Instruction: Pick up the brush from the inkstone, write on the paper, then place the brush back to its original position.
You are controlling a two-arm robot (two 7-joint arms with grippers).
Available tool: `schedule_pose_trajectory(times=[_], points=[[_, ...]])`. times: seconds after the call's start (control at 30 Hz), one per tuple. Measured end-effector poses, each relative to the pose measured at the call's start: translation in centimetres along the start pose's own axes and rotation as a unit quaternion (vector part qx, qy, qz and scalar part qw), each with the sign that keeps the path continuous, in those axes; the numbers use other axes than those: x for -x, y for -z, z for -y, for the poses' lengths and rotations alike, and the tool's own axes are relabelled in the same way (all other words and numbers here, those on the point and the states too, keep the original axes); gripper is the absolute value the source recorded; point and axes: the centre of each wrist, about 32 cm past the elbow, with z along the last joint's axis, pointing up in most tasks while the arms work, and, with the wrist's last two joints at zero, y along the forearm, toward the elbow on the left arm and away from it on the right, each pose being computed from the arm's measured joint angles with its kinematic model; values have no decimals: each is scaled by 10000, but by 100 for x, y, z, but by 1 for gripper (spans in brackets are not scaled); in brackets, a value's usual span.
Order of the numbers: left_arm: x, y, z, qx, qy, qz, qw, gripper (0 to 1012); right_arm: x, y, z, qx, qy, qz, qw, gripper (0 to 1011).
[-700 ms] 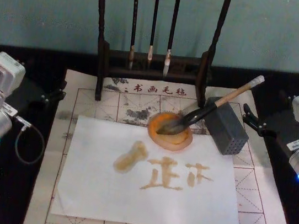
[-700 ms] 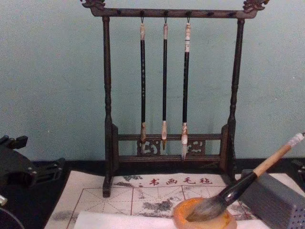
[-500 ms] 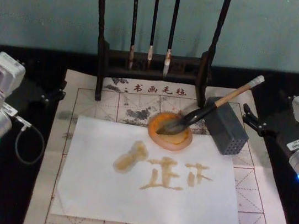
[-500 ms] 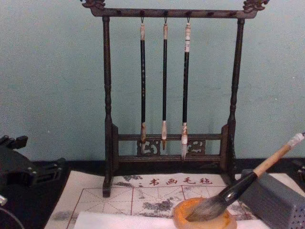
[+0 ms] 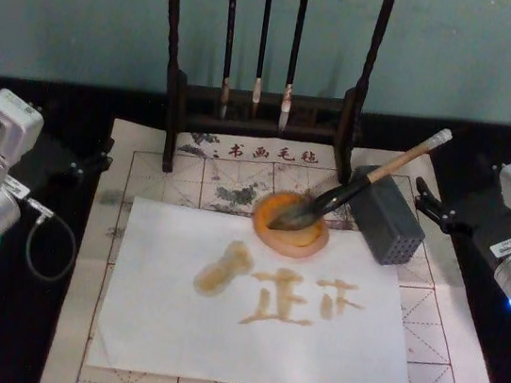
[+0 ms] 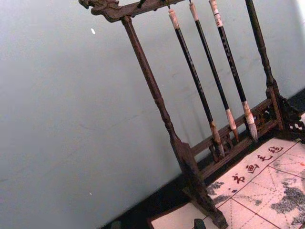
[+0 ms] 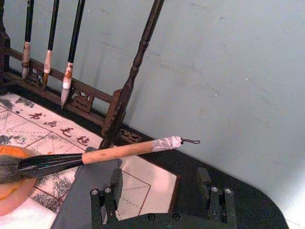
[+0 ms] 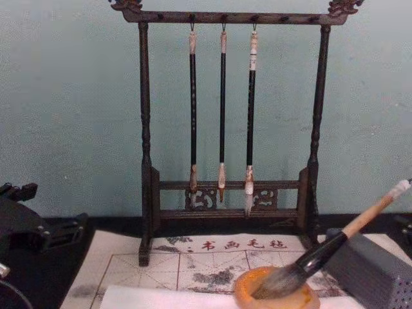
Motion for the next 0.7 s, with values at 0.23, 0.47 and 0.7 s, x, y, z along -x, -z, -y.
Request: schedule_pose_trajectory(times=[0.23, 0.47, 0.7], points=[[0, 0, 0, -1, 0, 0, 10000, 1001, 0, 0, 0, 0, 0, 0, 10000, 1002], [0, 0, 0, 0, 0, 0, 10000, 1001, 0, 0, 0, 0, 0, 0, 10000, 1003], [0, 0, 0, 0, 0, 0, 10000, 1001, 0, 0, 0, 0, 0, 0, 10000, 1002]])
